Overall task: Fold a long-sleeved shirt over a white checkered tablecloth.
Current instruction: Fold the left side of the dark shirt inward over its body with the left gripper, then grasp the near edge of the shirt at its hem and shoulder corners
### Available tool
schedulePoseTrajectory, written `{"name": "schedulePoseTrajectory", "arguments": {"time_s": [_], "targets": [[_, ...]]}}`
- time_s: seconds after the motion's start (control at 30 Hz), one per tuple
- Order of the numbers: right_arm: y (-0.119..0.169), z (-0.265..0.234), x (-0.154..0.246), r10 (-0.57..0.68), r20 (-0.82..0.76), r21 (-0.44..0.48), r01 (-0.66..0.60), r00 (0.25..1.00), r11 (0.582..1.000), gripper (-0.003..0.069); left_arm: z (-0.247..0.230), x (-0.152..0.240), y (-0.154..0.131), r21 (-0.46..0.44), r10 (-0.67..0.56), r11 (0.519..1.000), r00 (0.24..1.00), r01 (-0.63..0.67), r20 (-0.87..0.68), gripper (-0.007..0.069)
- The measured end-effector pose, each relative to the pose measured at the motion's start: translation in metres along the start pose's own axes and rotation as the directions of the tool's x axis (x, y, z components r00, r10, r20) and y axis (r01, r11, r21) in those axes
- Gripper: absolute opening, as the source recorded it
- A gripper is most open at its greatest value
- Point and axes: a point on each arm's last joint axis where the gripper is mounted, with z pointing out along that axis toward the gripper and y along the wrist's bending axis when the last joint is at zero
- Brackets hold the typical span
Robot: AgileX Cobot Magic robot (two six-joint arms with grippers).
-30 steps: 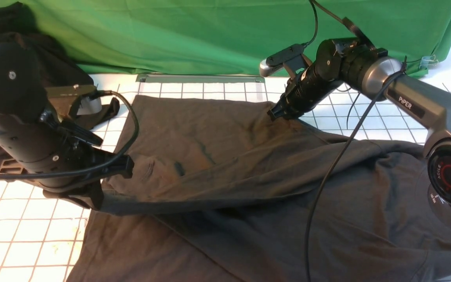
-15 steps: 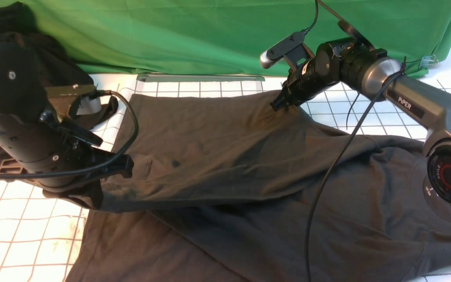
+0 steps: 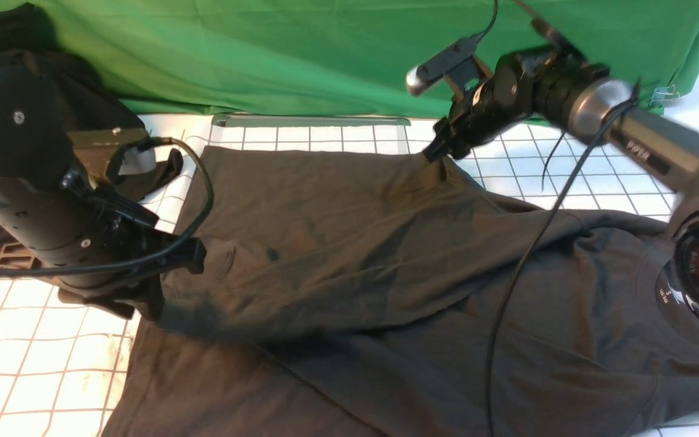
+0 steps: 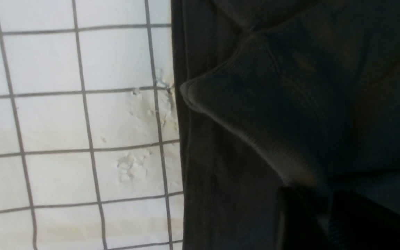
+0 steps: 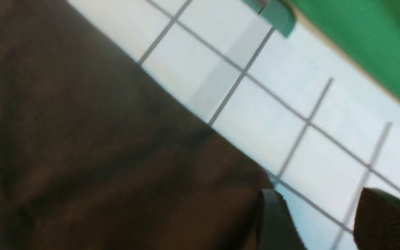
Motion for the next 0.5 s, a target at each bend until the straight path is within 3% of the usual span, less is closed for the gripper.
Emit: {"name": "schedulePoseTrajectory", "arguments": {"time_s": [0.1, 0.23, 0.37, 0.5], "targets": [[-0.004, -0.028, -0.013, 0.016, -0.007, 0.000, -0.016, 1.000, 1.000, 0.0319, 0.000, 0.001, 0.001, -0.006, -0.014, 1.000, 1.000, 0.014, -0.008, 0.0383], [-0.013, -0.066, -0.022, 0.027, -0.058, -0.006, -0.028, 0.998, 1.000, 0.0319, 0.000, 0.002, 0.001, -0.012, -0.014, 1.000, 1.000, 0.014, -0.016, 0.0534], [-0.034, -0.093, -0.016, 0.062, -0.153, 0.000, -0.063, 0.986, 0.998, 0.0297, 0.000, 0.003, -0.003, 0.028, -0.004, 1.000, 1.000, 0.005, -0.028, 0.0551], [-0.054, -0.102, -0.003, 0.123, -0.234, -0.010, -0.128, 0.965, 0.992, 0.0260, -0.001, 0.004, -0.009, 0.101, 0.012, 0.995, 0.999, -0.007, -0.044, 0.0469]]}}
